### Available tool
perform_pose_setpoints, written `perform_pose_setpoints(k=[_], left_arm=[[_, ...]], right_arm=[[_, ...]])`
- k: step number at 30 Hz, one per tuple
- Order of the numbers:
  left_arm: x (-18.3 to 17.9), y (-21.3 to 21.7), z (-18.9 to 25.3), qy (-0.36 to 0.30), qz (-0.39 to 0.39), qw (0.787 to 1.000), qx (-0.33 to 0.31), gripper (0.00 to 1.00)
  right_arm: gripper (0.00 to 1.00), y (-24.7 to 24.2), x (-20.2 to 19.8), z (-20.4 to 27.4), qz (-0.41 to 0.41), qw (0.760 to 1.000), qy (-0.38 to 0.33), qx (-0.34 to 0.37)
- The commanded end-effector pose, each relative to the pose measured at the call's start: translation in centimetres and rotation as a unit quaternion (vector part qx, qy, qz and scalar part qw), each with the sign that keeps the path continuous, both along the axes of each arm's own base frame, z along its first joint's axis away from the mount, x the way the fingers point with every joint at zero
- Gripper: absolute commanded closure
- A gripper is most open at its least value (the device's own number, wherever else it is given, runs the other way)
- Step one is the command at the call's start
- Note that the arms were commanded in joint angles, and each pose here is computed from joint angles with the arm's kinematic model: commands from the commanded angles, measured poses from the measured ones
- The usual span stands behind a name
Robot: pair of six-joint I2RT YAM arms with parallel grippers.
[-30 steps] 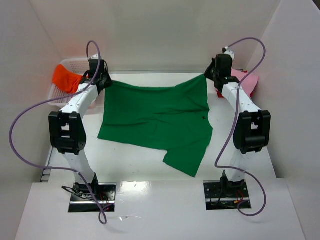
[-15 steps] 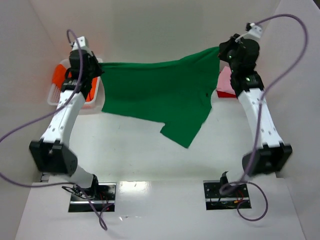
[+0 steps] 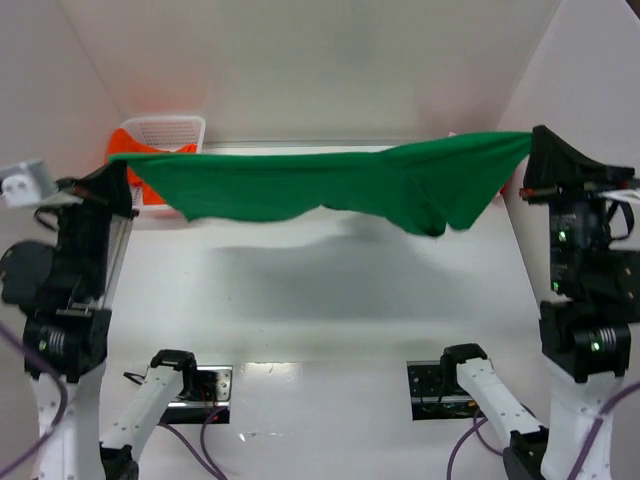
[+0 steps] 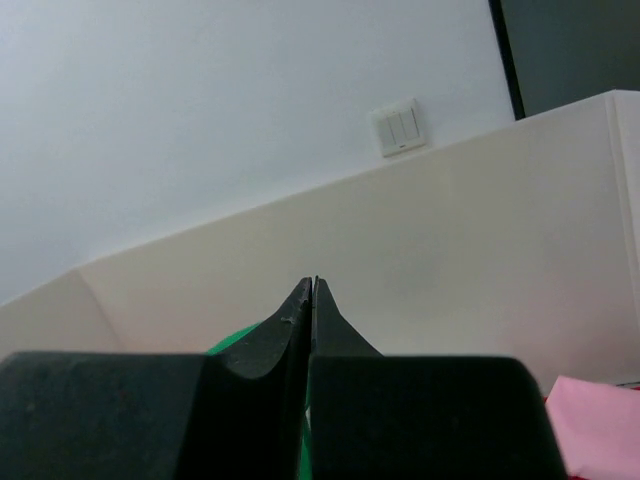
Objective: Fold and stack the t-shirts
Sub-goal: Flatten out the tshirt
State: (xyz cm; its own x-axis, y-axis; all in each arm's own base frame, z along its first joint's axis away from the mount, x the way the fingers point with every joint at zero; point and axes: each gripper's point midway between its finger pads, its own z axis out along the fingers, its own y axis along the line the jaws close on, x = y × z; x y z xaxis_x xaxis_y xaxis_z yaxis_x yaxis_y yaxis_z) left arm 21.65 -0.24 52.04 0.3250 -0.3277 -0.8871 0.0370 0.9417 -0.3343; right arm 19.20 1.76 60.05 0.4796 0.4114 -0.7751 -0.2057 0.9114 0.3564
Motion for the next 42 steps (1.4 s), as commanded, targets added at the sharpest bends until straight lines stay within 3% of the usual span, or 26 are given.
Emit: perform_pose_setpoints(k=[1,3,6,12,13,19,27,33,42], left_arm=[[-5.1,1.4,-0.7,-0.013,0.03,0.999,-0.01,1.0],[-6.3,1.8,-0.4,-0.021,0.039,0.999,-0.014,1.0],[-5.2,1.9,-1.3,0.002,0.042,0.999,-0.021,1.0],[1.3,1.1,-5.6,0.089,0.034,0.995,-0.026,1.0],[3.3,0.8,-6.5,0.111,0.03,0.993,-0.027,1.0],[7.8,0.5,-11.7,0.182,0.031,0.982,-0.029,1.0],[11.8,-1.1,-22.6,0.313,0.001,0.949,-0.034,1.0],[14.0,0.3,-28.1,0.381,0.048,0.923,-0.026,1.0],[21.4,0.4,-31.9,0.423,0.069,0.903,-0.023,1.0]], right_arm=[[1.0,-1.0,-5.1,0.4,-0.014,1.0,-0.008,-0.001],[1.0,-1.5,-6.1,0.8,-0.025,1.0,-0.013,-0.001],[1.0,-2.2,-5.1,1.0,-0.047,0.999,0.012,0.002],[1.0,-1.7,3.1,-2.4,-0.059,0.994,0.09,-0.008],[1.0,-1.4,6.4,-4.1,-0.059,0.991,0.123,-0.014],[1.0,0.1,13.5,-10.6,-0.041,0.977,0.205,-0.031],[1.0,3.1,19.1,-24.5,0.014,0.942,0.333,-0.034],[1.0,3.8,22.1,-33.0,0.003,0.912,0.409,-0.031],[1.0,4.7,28.8,-35.3,-0.003,0.903,0.428,-0.033]])
